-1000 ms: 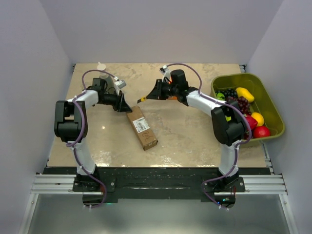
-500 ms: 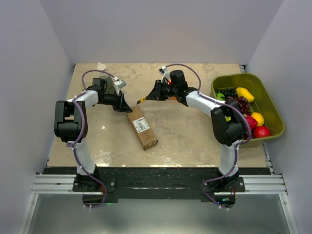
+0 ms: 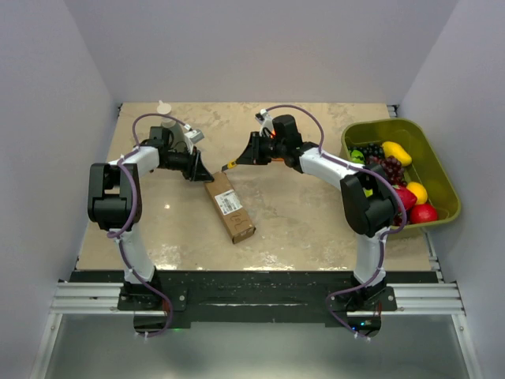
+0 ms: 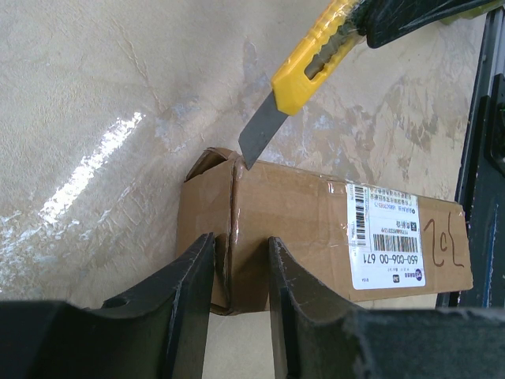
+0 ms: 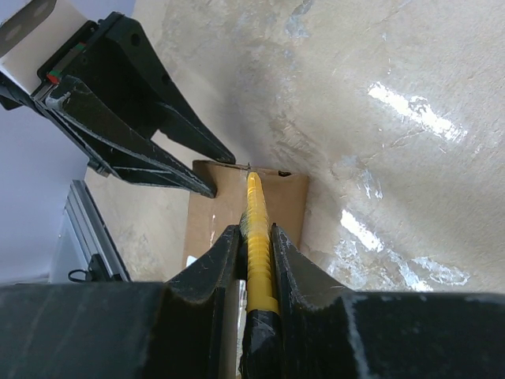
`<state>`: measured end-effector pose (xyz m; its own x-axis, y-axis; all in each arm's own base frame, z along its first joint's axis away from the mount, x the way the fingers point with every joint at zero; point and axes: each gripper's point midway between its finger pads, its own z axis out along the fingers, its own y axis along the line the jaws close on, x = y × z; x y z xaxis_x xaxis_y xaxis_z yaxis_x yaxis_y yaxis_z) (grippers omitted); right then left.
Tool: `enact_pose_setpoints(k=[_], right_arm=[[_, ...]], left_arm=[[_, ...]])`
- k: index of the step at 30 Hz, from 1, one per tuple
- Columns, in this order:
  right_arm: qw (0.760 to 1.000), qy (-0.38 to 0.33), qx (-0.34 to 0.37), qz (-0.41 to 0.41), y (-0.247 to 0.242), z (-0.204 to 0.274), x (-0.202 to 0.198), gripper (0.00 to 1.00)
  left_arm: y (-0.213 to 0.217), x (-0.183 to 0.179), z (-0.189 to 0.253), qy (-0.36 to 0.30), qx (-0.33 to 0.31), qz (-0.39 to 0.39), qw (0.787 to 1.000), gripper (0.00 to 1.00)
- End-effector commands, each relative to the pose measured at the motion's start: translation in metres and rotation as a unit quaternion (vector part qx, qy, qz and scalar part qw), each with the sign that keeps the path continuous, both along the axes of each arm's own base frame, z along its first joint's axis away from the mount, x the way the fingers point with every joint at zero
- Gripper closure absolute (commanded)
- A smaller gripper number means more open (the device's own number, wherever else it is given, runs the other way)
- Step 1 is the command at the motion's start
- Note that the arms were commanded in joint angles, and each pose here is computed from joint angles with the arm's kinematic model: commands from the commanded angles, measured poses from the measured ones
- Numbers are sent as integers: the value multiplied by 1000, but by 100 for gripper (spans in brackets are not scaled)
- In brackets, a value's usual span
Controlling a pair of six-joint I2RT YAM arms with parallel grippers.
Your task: Unpack the express box
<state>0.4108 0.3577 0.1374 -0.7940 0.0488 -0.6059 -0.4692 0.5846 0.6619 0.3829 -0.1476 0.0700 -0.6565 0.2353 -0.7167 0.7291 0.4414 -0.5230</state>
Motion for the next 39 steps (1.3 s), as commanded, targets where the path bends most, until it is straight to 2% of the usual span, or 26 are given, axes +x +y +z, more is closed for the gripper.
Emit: enact_pose_setpoints(k=[1,16,39], right_arm=[[999,-47,4,-6,0,32,8,100],[996,-86,9,-19,-5,58,11,100],[996,-82,-20,-19,4,40,10,100]], left_arm=[[16,-34,-69,86,100,8,991,100],[17,-36,-69,87,101,9,991,100],[17,-40,-72,93,100,12,991,100]])
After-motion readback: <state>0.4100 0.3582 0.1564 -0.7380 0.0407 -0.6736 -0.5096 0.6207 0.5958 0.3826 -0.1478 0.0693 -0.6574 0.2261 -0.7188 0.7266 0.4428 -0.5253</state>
